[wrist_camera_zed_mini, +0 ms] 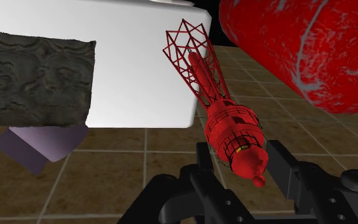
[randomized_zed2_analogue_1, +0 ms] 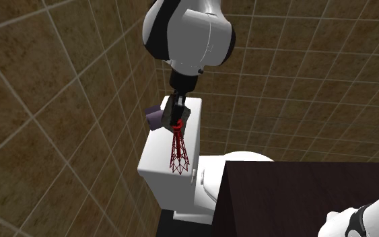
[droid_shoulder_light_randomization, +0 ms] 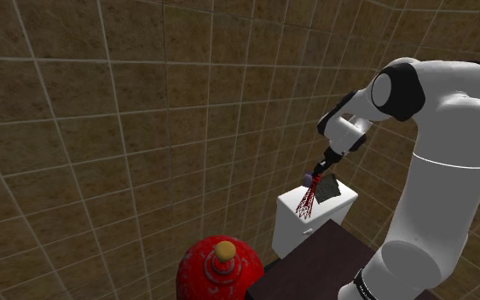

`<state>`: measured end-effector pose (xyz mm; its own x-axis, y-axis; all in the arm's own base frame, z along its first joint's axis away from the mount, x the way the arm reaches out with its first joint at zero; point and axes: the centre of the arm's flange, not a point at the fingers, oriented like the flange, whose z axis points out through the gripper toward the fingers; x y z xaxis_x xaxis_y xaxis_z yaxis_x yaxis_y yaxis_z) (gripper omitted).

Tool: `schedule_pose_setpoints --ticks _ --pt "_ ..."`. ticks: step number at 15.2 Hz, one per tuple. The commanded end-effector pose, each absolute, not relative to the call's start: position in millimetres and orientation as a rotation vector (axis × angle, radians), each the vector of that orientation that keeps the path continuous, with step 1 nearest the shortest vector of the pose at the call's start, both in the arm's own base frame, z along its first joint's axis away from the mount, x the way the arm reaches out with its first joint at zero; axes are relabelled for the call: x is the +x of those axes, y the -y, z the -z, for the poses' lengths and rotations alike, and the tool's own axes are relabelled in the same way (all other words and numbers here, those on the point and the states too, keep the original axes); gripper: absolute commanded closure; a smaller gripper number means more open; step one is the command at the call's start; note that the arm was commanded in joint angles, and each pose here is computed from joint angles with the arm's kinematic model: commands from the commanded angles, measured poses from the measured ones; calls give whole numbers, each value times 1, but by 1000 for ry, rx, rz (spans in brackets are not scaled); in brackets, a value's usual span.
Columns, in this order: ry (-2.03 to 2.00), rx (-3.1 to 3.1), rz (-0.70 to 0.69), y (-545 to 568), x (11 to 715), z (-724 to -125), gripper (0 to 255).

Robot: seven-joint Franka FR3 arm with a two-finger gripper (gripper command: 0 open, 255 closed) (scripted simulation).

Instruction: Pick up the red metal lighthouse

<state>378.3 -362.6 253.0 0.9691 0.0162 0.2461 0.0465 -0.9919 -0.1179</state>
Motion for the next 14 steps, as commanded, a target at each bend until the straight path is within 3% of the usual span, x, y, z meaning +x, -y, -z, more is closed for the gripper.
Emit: schedule_pose_setpoints --ticks 1,14 --pt "48 -2995 371 362 378 -253 255" --pt "48 -2995 371 362 378 -305 255"
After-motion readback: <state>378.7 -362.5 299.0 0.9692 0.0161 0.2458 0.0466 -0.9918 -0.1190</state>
